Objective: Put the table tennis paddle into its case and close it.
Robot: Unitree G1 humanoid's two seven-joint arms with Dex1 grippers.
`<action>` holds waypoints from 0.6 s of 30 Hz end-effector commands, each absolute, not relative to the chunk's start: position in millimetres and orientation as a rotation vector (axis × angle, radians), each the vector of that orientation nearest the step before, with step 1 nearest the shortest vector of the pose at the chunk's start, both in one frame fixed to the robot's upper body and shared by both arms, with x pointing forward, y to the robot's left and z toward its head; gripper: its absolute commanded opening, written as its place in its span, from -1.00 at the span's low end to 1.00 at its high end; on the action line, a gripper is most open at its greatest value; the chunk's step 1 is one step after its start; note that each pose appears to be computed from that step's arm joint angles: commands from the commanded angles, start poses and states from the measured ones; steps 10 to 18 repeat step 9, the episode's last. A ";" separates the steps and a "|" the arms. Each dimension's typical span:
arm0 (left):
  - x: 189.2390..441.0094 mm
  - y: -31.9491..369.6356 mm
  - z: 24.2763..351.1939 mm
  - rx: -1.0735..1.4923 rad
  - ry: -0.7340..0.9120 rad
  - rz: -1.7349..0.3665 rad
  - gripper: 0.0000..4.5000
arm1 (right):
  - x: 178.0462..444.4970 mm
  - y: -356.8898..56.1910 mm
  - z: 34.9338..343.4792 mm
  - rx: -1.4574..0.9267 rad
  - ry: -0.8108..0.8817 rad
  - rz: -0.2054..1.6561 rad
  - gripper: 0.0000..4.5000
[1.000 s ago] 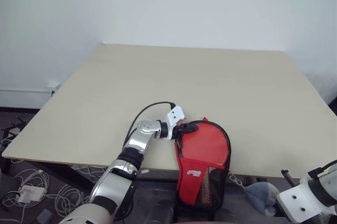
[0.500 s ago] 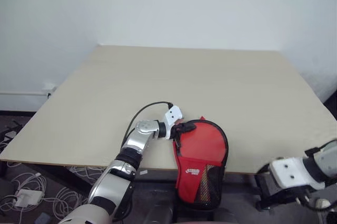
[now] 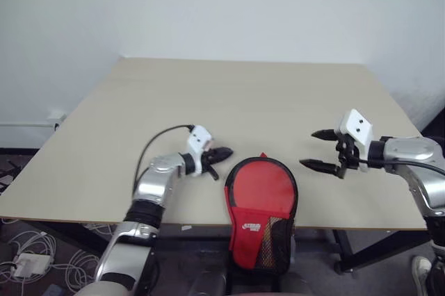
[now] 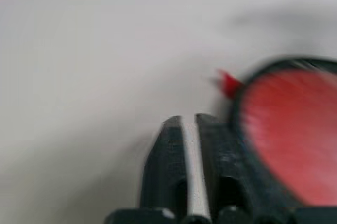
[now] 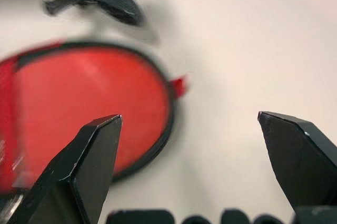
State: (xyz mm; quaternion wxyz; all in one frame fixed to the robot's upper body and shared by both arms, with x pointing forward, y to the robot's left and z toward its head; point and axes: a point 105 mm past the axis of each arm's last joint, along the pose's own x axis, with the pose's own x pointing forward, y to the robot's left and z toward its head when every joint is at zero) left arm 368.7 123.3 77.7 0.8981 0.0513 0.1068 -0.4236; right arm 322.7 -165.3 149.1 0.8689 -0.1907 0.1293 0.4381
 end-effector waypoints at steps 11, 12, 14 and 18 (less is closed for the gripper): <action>386.2 222.7 126.3 0.095 0.097 -0.420 0.67 | 367.3 -160.9 162.8 -0.202 0.170 0.677 1.00; 386.2 222.7 126.3 0.095 0.097 -0.420 0.67 | 367.3 -160.9 162.8 -0.202 0.170 0.677 1.00; 386.2 222.7 126.3 0.095 0.097 -0.420 0.67 | 367.3 -160.9 162.8 -0.202 0.170 0.677 1.00; 386.2 222.7 126.3 0.095 0.097 -0.420 0.67 | 367.3 -160.9 162.8 -0.202 0.170 0.677 1.00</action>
